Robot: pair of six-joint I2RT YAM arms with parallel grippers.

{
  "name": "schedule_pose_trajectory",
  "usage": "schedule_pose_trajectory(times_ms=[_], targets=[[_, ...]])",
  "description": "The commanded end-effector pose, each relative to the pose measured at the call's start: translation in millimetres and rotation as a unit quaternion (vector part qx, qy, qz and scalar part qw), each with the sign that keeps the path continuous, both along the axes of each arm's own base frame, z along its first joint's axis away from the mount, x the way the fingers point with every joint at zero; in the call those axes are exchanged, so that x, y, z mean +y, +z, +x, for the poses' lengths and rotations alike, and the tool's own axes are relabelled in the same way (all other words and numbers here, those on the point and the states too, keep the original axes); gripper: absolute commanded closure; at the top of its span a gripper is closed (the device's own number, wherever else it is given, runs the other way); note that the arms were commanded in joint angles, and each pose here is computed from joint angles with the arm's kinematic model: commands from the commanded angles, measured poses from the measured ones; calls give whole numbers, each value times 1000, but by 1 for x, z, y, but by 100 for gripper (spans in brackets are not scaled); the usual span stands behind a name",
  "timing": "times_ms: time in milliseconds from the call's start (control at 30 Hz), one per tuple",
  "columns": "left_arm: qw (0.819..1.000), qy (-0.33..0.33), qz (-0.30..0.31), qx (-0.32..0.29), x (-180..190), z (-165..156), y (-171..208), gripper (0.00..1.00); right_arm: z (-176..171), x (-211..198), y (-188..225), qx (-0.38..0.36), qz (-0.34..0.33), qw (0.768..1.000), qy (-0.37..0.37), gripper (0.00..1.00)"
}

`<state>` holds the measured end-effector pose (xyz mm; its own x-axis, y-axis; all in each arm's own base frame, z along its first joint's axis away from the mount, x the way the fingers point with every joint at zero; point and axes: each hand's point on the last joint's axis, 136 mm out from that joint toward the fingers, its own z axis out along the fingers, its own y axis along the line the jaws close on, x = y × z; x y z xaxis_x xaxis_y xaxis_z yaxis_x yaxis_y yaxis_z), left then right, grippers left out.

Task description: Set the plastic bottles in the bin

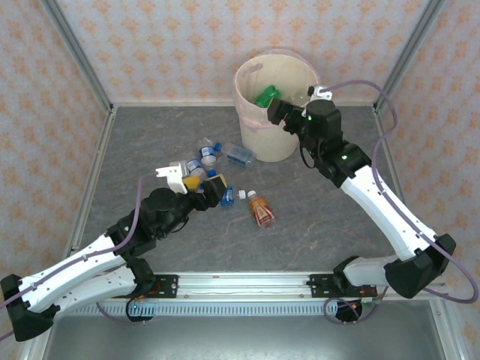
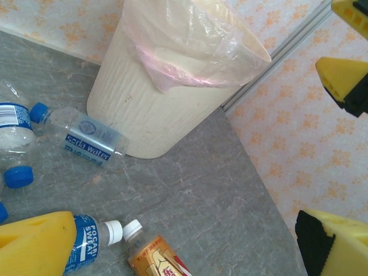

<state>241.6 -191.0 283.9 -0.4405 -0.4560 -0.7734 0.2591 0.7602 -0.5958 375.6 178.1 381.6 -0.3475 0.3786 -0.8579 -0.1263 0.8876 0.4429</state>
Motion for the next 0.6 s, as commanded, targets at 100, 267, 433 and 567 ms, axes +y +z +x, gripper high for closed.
schedule_pose_trajectory(times_ms=[100,267,433,567], targets=[[1000,8,13,1,1,2,-2,1,-25,9,-13,6,28,999,33,0],[1000,15,16,7,4,2,-4,1,-42,12,-29,17,36,998,51,0],[1000,16,19,16,4,2,-12,1,-50,10,-53,41,41,997,45,0],[999,20,30,17,4,4,-15,1,-56,15,-75,67,40,995,59,0]])
